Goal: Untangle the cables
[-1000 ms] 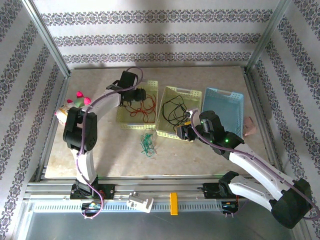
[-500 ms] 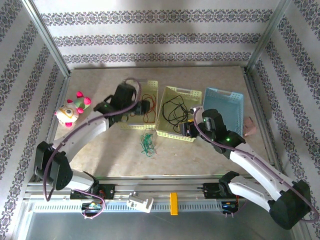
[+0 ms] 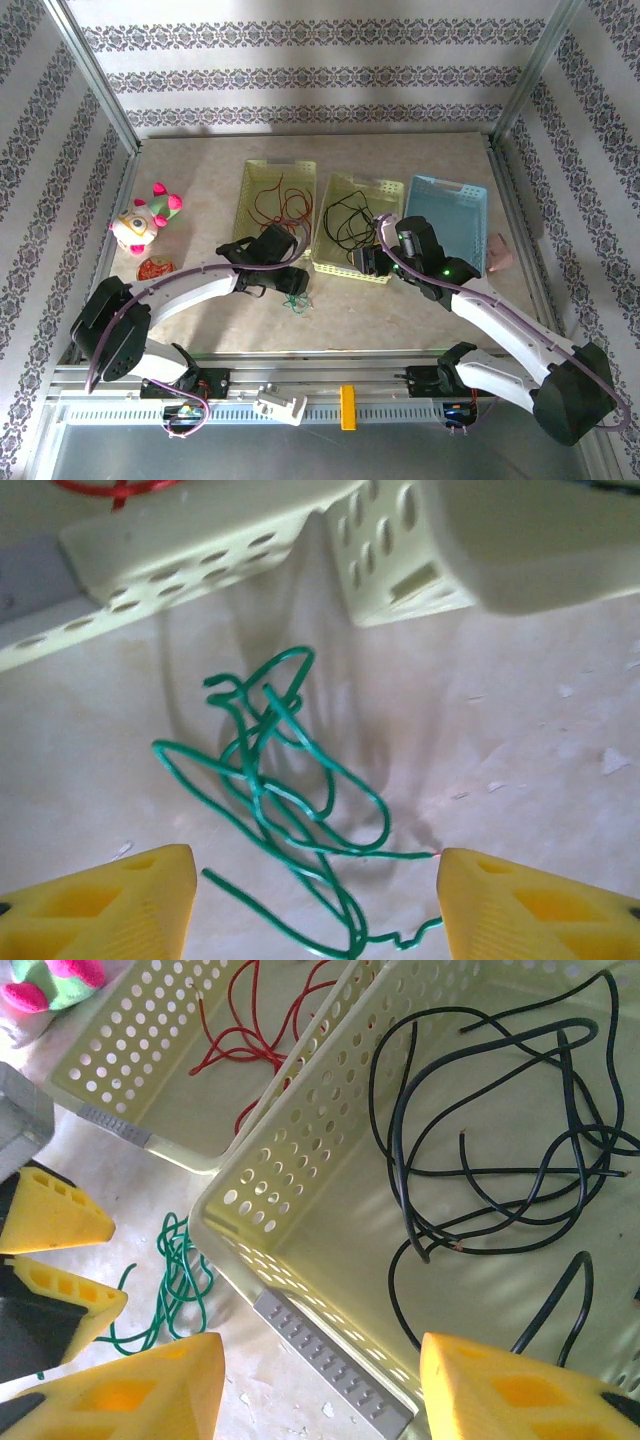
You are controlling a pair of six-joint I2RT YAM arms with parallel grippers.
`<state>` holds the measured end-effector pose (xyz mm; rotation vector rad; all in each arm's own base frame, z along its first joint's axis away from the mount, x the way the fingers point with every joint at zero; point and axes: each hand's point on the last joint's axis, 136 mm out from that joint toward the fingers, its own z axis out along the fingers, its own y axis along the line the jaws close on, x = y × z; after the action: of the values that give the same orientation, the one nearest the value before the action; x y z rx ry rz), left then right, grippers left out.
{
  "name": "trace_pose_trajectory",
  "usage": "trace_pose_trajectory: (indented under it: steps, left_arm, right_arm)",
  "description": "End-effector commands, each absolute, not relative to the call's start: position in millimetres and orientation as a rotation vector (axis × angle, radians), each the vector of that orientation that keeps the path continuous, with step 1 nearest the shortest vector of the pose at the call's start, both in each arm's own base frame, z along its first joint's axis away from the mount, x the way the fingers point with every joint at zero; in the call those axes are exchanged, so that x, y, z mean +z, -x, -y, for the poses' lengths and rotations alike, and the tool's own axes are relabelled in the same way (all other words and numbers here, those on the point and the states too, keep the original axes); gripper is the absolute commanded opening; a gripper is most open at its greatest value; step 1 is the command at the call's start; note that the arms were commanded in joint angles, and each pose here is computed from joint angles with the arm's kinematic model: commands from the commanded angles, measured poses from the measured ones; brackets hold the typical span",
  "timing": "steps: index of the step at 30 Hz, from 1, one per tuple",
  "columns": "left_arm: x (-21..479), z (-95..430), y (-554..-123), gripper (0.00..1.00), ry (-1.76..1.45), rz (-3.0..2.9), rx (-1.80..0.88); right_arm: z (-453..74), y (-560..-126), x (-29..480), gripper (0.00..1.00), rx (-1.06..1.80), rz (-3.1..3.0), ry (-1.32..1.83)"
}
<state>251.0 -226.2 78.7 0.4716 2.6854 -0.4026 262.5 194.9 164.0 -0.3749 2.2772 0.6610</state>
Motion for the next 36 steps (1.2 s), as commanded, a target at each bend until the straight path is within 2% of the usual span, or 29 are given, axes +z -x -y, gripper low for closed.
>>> trace_pose_trajectory:
  steps: [1,5,14,19,21,25,26,31,36]
  left_arm:
    - [66,207,-242,0.63,-0.428,-2.754,-0.264]
    - [56,209,-228,0.57,-0.437,-2.803,-0.284]
    - [50,211,-202,0.52,-0.427,-2.847,-0.271]
    - [46,215,-196,0.44,-0.446,-2.848,-0.275]
    - [44,216,-196,0.35,-0.47,-2.845,-0.25]
    - [48,220,-197,0.05,-0.511,-2.84,-0.248]
    - [51,221,-197,0.0,-0.53,-2.833,-0.251]
    - [89,229,-204,0.0,-0.635,-2.678,-0.341]
    - [147,254,-186,0.0,-0.783,-2.444,-0.667]
  right_arm:
    - [-195,-262,173,0.55,0.687,-2.245,0.358]
    - [-194,-260,171,0.55,0.686,-2.25,0.36]
    - [-193,-260,171,0.55,0.68,-2.246,0.363]
    - [-193,-259,167,0.55,0.684,-2.252,0.357]
    - [-193,-259,167,0.55,0.686,-2.252,0.358]
    - [-197,-256,172,0.55,0.712,-2.237,0.385]
    - [-200,-254,173,0.55,0.726,-2.237,0.402]
    - [-229,-232,172,0.55,0.866,-2.242,0.57]
    - [-264,-210,176,0.55,0.952,-2.216,0.805]
